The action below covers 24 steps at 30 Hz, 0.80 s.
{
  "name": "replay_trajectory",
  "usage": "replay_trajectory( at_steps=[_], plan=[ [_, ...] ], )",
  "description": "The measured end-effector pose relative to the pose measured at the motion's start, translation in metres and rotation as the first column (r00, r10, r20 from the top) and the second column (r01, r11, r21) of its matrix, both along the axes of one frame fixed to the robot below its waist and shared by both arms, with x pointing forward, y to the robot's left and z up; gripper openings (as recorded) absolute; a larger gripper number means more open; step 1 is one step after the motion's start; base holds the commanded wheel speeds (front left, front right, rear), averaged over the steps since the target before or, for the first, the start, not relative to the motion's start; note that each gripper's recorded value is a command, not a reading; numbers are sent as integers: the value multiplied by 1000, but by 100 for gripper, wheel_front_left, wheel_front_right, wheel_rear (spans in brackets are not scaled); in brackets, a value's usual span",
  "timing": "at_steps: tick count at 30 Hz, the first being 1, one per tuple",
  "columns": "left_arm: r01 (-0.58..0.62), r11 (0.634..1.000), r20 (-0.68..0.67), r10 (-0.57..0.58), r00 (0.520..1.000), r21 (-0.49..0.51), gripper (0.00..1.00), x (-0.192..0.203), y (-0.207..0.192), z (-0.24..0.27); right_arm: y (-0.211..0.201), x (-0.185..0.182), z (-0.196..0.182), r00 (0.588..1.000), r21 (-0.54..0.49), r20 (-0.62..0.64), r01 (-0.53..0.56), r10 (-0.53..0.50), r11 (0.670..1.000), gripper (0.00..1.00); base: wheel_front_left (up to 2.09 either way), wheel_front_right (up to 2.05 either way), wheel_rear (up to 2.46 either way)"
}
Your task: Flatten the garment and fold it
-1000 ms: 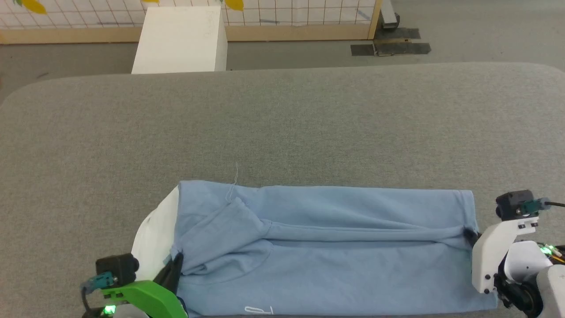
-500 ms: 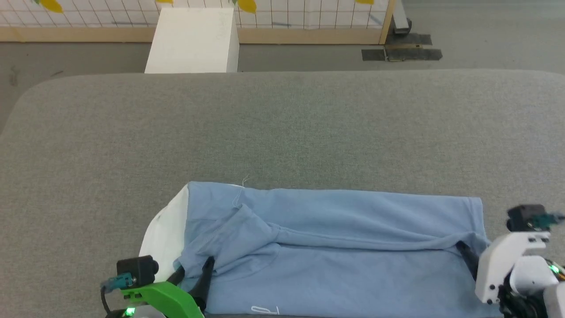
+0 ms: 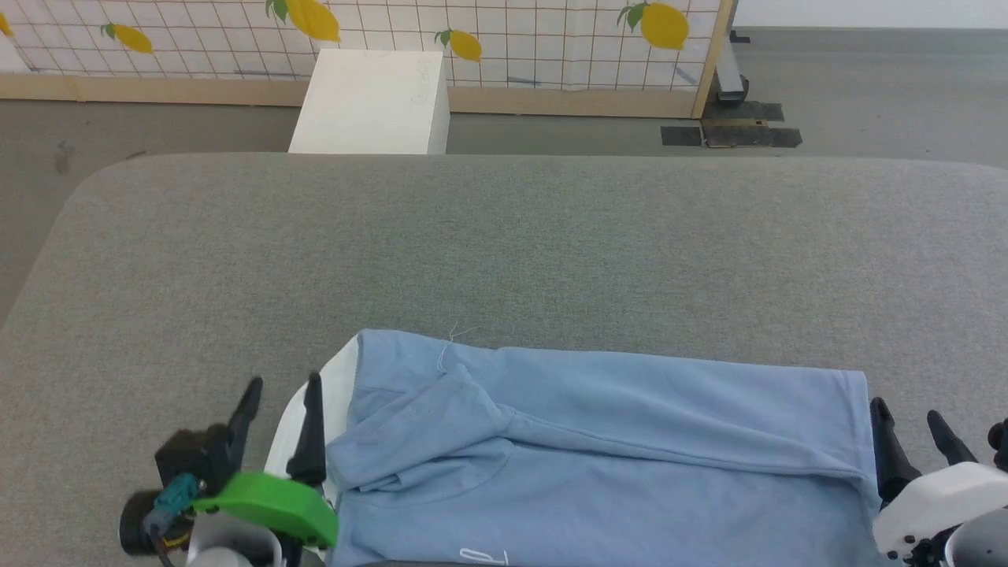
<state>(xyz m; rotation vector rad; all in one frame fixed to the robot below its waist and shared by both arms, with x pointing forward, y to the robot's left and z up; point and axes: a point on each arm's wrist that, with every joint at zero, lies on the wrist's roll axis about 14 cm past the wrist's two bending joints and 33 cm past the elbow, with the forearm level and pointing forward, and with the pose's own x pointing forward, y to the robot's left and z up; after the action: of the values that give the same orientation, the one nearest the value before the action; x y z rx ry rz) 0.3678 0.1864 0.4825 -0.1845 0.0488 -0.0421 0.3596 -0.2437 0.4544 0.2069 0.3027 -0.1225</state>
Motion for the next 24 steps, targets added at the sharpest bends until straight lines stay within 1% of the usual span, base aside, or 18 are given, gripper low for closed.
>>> replay_trajectory(
  at_steps=[4, 6, 9, 11, 14, 17, 18, 19, 20, 21, 22, 24],
  plan=[
    [-11, 997, 101, 3, 995, 75, 100, 19, 2, 29, -10, -3, -13, 999, 9, -37, 39, -39, 999, 100, 0, 0, 0],
    [-24, 996, 151, 10, 988, 90, 100, 26, 1, 43, -13, -5, -25, 994, 31, -91, 56, -53, 998, 100, 0, 0, 0],
    [-36, 995, 185, 17, 983, 98, 100, 30, -2, 52, -14, -9, -46, 979, 67, -194, 69, -55, 995, 100, 0, 0, 0],
    [-33, 994, 193, 13, 981, 104, 100, 32, -4, 53, -13, -13, -59, 962, 84, -270, 73, -48, 994, 100, 0, 0, 0],
    [-35, 994, 200, 14, 980, 101, 100, 34, -4, 55, -9, -20, -76, 922, 98, -387, 63, -20, 993, 100, 0, 0, 0],
    [-38, 993, 205, 15, 979, 110, 100, 34, -2, 55, -1, -24, -85, 877, 94, -480, 26, 22, 995, 100, 0, 0, 0],
    [-45, 994, 205, 23, 979, 103, 100, 35, 1, 54, 6, -26, -88, 831, 118, -552, -7, 72, 993, 90, 0, 0, 0],
    [-46, 994, 205, 24, 978, 101, 100, 35, 2, 55, 8, -26, -88, 824, 124, -561, -13, 81, 992, 47, 0, 0, 0],
    [-45, 994, 206, 24, 978, 101, 100, 35, 3, 55, 9, -26, -87, 819, 126, -567, -18, 87, 992, 29, 0, 0, 0],
    [-46, 994, 206, 24, 978, 101, 100, 36, 3, 55, 9, -26, -86, 817, 125, -570, -23, 91, 992, 13, 0, 0, 0],
    [-47, 994, 207, 25, 978, 100, 100, 36, 4, 55, 10, -26, -85, 816, 120, -570, -29, 93, 992, 0, 0, 0, 0],
    [-50, 994, 205, 29, 978, 96, 100, 37, 6, 54, 11, -26, -84, 818, 116, -568, -33, 94, 993, 0, 0, 0, 0]
  ],
)
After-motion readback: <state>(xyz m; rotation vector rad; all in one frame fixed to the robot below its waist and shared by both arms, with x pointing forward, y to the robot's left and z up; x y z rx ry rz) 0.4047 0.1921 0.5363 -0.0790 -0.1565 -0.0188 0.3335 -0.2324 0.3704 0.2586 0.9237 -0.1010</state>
